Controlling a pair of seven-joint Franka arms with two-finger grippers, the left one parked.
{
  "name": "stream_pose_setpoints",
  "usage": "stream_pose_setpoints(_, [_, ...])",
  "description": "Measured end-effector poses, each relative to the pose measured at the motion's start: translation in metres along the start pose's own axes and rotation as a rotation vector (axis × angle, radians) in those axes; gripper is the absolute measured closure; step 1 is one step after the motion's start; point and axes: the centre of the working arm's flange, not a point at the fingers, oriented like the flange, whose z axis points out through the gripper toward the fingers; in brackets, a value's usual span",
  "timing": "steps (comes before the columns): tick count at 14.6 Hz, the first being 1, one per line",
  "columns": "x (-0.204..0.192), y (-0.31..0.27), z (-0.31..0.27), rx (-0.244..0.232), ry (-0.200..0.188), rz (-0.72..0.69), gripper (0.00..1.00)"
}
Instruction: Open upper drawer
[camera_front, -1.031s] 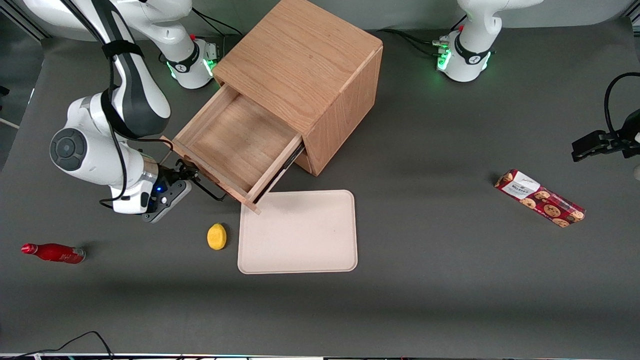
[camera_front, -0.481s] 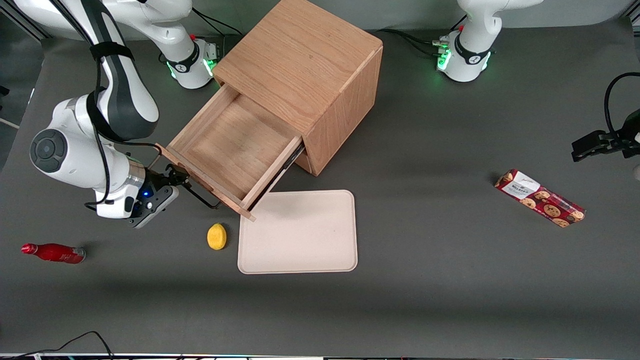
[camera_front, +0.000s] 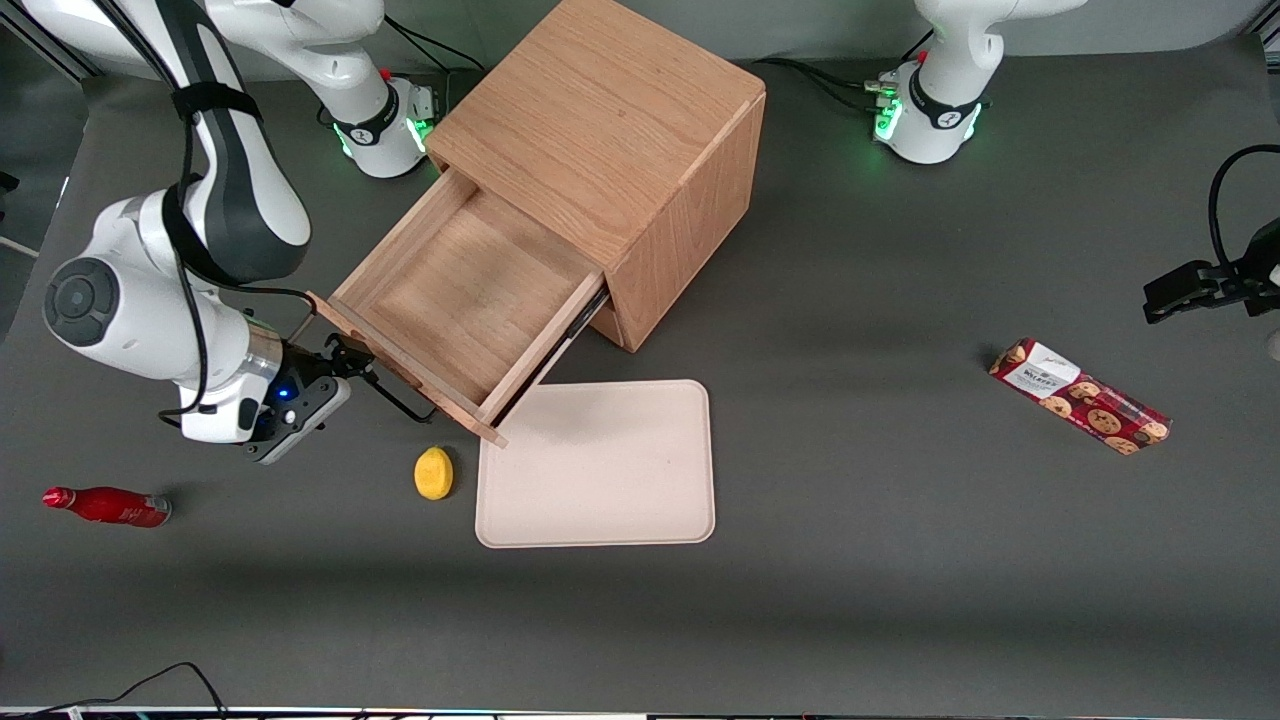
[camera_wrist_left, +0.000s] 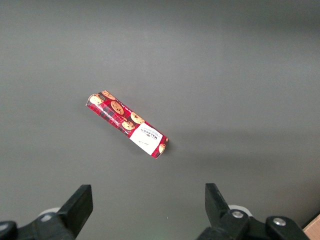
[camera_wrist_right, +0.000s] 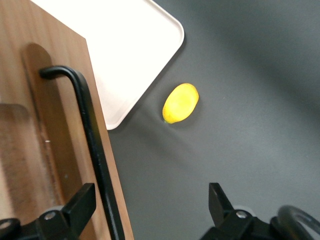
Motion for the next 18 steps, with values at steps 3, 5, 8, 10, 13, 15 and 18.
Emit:
stream_pose_setpoints(3, [0.002, -0.002, -0.033, -0.003, 0.005, 0.004, 0.00])
stream_pose_setpoints(5, [-0.006, 0.009, -0.069, -0.029, 0.034, 0.078, 0.00])
stream_pose_setpoints(8, [-0.037, 0.031, -0.119, -0.096, 0.066, 0.252, 0.00])
stream_pose_setpoints(10, [-0.060, 0.038, -0.145, -0.140, 0.059, 0.357, 0.00])
stream_pose_setpoints(13, [-0.094, 0.044, -0.180, -0.166, 0.060, 0.470, 0.00])
stream_pose_setpoints(15, [-0.117, 0.047, -0.201, -0.168, 0.073, 0.548, 0.00])
stream_pose_setpoints(18, [-0.138, 0.042, -0.222, -0.166, 0.081, 0.592, 0.00])
